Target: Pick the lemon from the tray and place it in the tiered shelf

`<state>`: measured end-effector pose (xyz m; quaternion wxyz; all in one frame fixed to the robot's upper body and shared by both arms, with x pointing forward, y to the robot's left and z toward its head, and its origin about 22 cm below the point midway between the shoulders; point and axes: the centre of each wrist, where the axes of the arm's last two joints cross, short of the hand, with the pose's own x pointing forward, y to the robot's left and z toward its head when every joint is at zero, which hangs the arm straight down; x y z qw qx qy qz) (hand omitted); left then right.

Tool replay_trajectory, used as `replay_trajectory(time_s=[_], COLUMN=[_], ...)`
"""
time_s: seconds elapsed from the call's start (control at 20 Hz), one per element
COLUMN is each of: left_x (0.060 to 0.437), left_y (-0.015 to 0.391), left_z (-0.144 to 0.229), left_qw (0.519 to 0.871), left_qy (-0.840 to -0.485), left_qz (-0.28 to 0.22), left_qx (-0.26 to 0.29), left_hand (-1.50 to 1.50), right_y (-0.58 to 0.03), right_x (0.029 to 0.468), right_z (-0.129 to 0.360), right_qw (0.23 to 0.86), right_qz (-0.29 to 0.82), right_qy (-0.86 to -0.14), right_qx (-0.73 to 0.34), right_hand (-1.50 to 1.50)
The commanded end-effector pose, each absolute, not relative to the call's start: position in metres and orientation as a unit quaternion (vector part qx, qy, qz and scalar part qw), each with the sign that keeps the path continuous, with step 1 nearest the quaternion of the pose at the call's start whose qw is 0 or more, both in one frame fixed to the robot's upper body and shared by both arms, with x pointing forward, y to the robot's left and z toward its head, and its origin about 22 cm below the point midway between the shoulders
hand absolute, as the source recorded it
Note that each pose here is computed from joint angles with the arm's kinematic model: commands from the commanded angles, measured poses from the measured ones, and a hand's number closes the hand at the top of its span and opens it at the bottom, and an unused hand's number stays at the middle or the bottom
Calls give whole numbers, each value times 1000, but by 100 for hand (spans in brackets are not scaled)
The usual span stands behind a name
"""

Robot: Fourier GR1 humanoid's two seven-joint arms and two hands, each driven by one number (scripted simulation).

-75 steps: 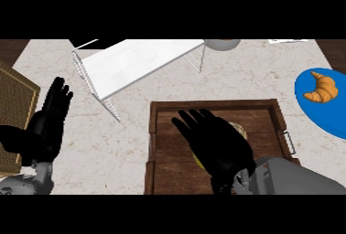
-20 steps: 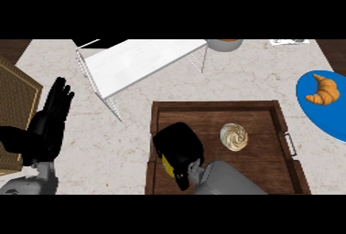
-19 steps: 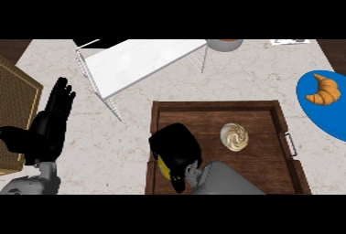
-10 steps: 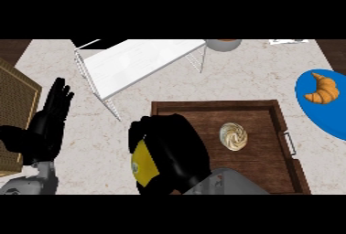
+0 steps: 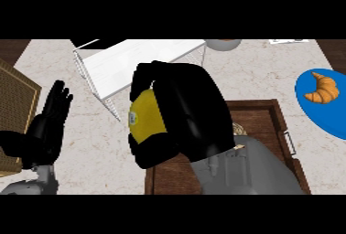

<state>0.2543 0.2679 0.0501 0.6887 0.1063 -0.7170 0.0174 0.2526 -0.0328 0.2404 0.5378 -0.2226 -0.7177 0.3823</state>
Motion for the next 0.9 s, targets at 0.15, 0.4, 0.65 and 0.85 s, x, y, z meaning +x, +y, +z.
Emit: replay_trajectory(time_s=[0.15,0.4,0.65,0.85], left_x=[257,255,264,270], left_y=[269,272,244,257], left_z=[55,55,40,49], left_qw=[683,685,691,687], left_qy=[-723,-721,-715,-719], left_qz=[13,10,8,8], left_qx=[99,102,107,104], left_hand=[0,0,0,0], right_y=[-30,-24,-20,-25], right_x=[311,332,364,395], right_z=[242,210,207,198], right_qw=[544,559,543,550], right_qz=[342,329,311,287], right_qy=[-724,-719,-739,-743], right_qx=[-251,-250,-252,-251], right_hand=[150,150,150,150])
